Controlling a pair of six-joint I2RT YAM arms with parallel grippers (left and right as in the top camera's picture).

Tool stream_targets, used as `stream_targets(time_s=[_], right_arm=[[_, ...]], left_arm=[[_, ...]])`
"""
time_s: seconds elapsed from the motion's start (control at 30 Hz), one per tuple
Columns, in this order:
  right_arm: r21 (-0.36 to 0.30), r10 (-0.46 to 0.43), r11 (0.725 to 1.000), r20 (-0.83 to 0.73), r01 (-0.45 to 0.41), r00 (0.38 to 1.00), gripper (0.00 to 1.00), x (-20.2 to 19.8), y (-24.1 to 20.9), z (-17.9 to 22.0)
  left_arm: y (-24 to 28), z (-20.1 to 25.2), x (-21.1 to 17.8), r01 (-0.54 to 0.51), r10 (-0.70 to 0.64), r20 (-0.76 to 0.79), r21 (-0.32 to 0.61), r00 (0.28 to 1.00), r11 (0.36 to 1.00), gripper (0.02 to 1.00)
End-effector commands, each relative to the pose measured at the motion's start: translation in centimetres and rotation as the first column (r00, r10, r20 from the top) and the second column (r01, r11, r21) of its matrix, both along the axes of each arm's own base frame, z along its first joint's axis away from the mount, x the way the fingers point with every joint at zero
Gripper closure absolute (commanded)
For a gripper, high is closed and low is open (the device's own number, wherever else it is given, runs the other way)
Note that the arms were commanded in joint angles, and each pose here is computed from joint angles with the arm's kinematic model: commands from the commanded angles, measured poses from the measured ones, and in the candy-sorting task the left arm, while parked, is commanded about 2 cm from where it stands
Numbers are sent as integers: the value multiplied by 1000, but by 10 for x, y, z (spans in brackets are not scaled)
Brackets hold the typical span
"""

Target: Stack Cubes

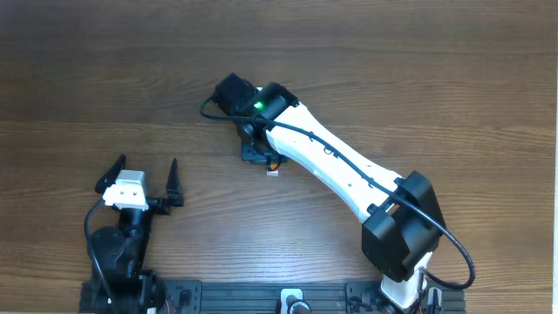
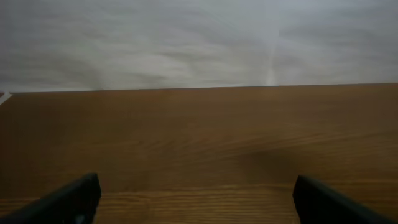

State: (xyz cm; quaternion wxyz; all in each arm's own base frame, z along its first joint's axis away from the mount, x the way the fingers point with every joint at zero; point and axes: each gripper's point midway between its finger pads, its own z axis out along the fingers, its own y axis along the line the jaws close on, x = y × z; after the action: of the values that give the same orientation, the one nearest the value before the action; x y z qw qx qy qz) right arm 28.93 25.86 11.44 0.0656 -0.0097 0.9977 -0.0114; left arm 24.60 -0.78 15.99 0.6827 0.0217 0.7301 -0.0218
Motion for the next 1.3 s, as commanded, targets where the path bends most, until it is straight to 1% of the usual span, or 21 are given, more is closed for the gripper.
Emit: stream_targets(time_s=[0.03, 0.2, 0.47, 0.5, 0.53, 0.57, 0.63, 0.67, 0.73, 0.83, 0.87, 0.9, 0.97, 1.0, 1.17, 1.3], right_arm=[[6, -28, 1000, 12, 28, 1000, 991, 8, 0, 1], [-9, -36, 999, -2, 36, 999, 991, 9, -2, -7], [-5, -39, 999, 1, 39, 999, 982, 11, -1, -7], [-5, -39, 999, 1, 39, 999, 967, 11, -1, -7], [-5, -39, 999, 1, 39, 999, 939, 11, -1, -7], [-5, -39, 999, 0, 39, 999, 833, 10, -1, -7], [-5, -39, 999, 1, 39, 999, 682, 10, -1, -7], [-5, -39, 999, 1, 39, 999, 586, 10, -1, -7], [-5, -39, 999, 1, 39, 999, 465, 10, -1, -7], [-4, -39, 999, 1, 39, 999, 364, 10, -1, -7], [-4, -39, 999, 1, 39, 999, 286, 10, -1, -7], [-4, -40, 999, 2, 40, 999, 156, 11, -1, -7], [-3, -46, 999, 3, 46, 999, 36, 13, -3, -7], [-1, -52, 999, 5, 52, 999, 9, 15, -4, -7], [14, -45, 999, 31, 45, 998, 9, 37, -18, -3], [21, -37, 999, 61, 35, 997, 9, 65, -43, 8]], left_arm=[[0, -1, 0, 3, -3, 1, 14, 1000, 1000, 18], [0, -1, 0, 3, -3, 1, 14, 1000, 1000, 18], [0, -1, 0, 3, -3, 1, 14, 1000, 1000, 18], [0, -1, 0, 3, -3, 1, 14, 1000, 1000, 20], [0, -1, 0, 3, -3, 1, 14, 1000, 1000, 18], [0, -1, 0, 4, -4, 1, 14, 1000, 1000, 18], [0, -1, 0, 3, -3, 1, 14, 1000, 1000, 18], [0, -1, 0, 3, -3, 1, 14, 1000, 1000, 18], [0, -2, 0, 3, -3, 0, 14, 1000, 1000, 18], [0, -1, 0, 3, -3, 1, 14, 1000, 1000, 18], [0, -1, 0, 3, -3, 1, 14, 1000, 1000, 20], [0, -2, 0, 3, -3, 0, 14, 1000, 1000, 18], [0, -1, 0, 4, -4, 1, 14, 1000, 1000, 18], [0, -1, 0, 3, -3, 1, 14, 1000, 1000, 18], [0, -2, 0, 3, -3, 0, 14, 1000, 1000, 18], [0, -1, 0, 3, -3, 1, 14, 1000, 1000, 18]])
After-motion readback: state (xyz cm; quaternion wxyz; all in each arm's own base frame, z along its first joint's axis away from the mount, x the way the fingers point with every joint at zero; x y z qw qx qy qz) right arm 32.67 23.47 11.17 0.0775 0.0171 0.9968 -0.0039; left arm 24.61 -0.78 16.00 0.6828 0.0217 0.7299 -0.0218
